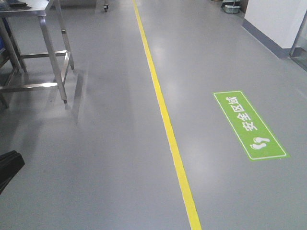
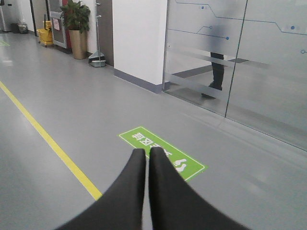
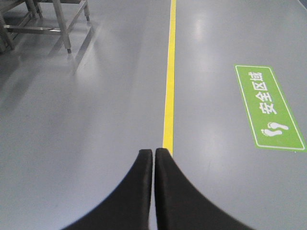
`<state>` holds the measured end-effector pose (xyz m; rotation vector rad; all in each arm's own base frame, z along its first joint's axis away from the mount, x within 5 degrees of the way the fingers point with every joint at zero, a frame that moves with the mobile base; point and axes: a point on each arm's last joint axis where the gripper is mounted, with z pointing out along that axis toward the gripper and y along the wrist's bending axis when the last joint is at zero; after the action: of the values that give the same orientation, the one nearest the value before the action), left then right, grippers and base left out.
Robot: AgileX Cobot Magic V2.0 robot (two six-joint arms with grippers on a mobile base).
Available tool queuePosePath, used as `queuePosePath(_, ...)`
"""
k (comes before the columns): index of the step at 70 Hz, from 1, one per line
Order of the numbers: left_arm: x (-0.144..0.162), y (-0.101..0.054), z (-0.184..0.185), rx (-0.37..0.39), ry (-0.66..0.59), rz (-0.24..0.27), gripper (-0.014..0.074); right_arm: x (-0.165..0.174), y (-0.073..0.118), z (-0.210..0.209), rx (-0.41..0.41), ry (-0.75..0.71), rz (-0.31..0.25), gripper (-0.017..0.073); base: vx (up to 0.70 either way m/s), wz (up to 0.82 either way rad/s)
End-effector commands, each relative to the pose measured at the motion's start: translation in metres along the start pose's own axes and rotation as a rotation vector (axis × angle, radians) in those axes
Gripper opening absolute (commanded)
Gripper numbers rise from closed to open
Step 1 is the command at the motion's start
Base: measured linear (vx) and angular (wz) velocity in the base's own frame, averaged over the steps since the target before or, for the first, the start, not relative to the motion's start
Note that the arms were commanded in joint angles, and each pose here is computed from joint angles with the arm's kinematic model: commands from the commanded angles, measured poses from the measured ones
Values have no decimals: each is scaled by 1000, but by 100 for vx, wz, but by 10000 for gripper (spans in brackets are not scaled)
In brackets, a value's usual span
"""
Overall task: Move and align brake pads A on conveyor
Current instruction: 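Drive along the corridor beside the yellow floor line, then continue driving toward the shelves of blue bins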
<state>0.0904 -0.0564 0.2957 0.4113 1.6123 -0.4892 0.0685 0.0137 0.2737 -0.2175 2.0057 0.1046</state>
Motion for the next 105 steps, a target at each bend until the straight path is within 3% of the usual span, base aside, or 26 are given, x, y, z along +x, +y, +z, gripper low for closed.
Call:
queuePosePath(1, -10, 1, -1, -19, -41, -4, -6, -14, -1, -3, 13, -86, -8, -4, 56, -5)
queuePosePath(105, -10, 1, -1, -19, -41, -4, -6, -12, -1, -3, 12, -70, -8, -4, 55, -3)
